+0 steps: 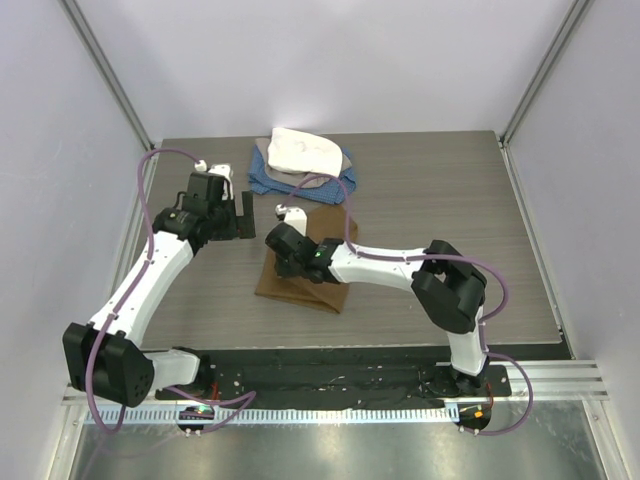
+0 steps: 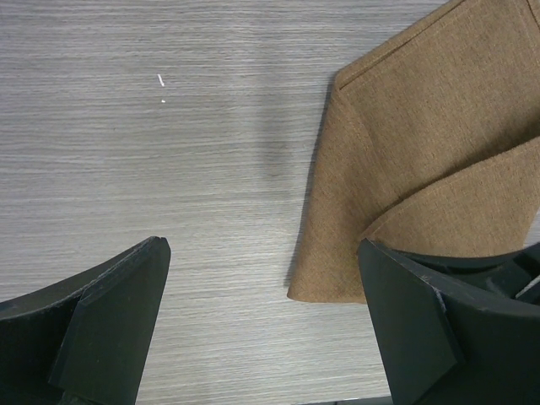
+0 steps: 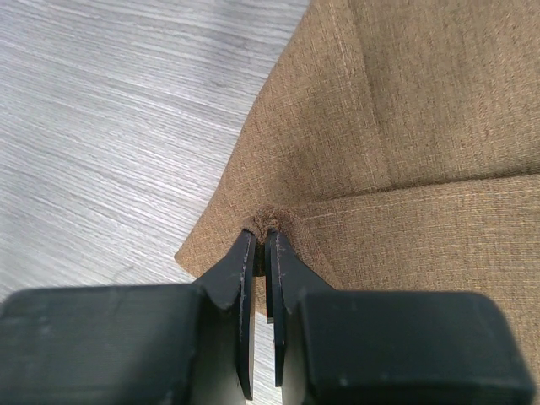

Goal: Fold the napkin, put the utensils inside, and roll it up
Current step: Fold the napkin, then roll the napkin with the utensil

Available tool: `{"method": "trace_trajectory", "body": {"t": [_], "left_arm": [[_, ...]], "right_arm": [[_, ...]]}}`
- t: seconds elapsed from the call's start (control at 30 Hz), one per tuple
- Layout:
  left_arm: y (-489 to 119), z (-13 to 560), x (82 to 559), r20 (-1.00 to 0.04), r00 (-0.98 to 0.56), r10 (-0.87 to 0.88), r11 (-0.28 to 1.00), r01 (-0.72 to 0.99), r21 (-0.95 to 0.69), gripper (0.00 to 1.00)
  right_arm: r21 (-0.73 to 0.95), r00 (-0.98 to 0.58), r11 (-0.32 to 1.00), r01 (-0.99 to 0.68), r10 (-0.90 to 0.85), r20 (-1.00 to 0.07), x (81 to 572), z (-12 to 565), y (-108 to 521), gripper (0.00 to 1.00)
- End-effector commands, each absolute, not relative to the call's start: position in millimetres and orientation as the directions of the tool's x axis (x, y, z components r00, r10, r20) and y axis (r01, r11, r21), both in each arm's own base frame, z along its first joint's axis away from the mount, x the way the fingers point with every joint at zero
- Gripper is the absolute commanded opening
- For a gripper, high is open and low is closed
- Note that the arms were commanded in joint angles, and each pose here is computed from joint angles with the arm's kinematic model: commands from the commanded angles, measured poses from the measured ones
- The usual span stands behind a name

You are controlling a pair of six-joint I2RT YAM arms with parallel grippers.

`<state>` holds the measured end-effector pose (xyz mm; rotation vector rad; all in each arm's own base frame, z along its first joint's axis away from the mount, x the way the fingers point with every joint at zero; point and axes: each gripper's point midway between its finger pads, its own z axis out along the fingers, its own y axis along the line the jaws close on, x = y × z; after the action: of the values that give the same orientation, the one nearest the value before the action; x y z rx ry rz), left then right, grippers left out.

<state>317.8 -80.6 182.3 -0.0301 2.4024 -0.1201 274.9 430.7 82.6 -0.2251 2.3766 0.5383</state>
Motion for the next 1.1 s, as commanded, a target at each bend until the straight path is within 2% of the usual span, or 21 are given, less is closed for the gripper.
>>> {"method": "trace_trajectory", "body": {"t": [0.0,0.37,0.8,0.87,1.0,1.07], "left_arm": [[-78,184,323,-0.685,-0.727,-0.052,0.996,0.010,-0.086,1.00],[-80,184,323,-0.682,-0.730,-0.055,0.995,0.013,-0.094,1.00],[-78,182,324,-0.678,-0.733,-0.052,0.996,0.009,-0.086,1.00],[-78,181,324,-0.676,-0.735,-0.051,0.996,0.009,-0.085,1.00],[-75,181,325,-0.678,-0.733,-0.062,0.996,-0.006,-0.084,1.00],[-70,184,328,-0.688,-0.721,-0.086,0.995,-0.028,-0.095,1.00]], "right_arm": [[0.315,-0.659,0.899,-0.305,0.040,-0.751,285,119,447,0.01],[0.142,-0.531,0.970,-0.195,0.017,-0.847,308,142,411,0.01],[0.190,-0.605,0.932,-0.308,-0.038,-0.795,294,115,448,0.02],[0.229,-0.621,0.906,-0.356,-0.046,-0.782,286,117,460,0.07],[0.283,-0.640,0.862,-0.421,-0.062,-0.766,272,119,472,0.35],[0.319,-0.628,0.833,-0.452,-0.044,-0.777,267,130,476,0.40]]}}
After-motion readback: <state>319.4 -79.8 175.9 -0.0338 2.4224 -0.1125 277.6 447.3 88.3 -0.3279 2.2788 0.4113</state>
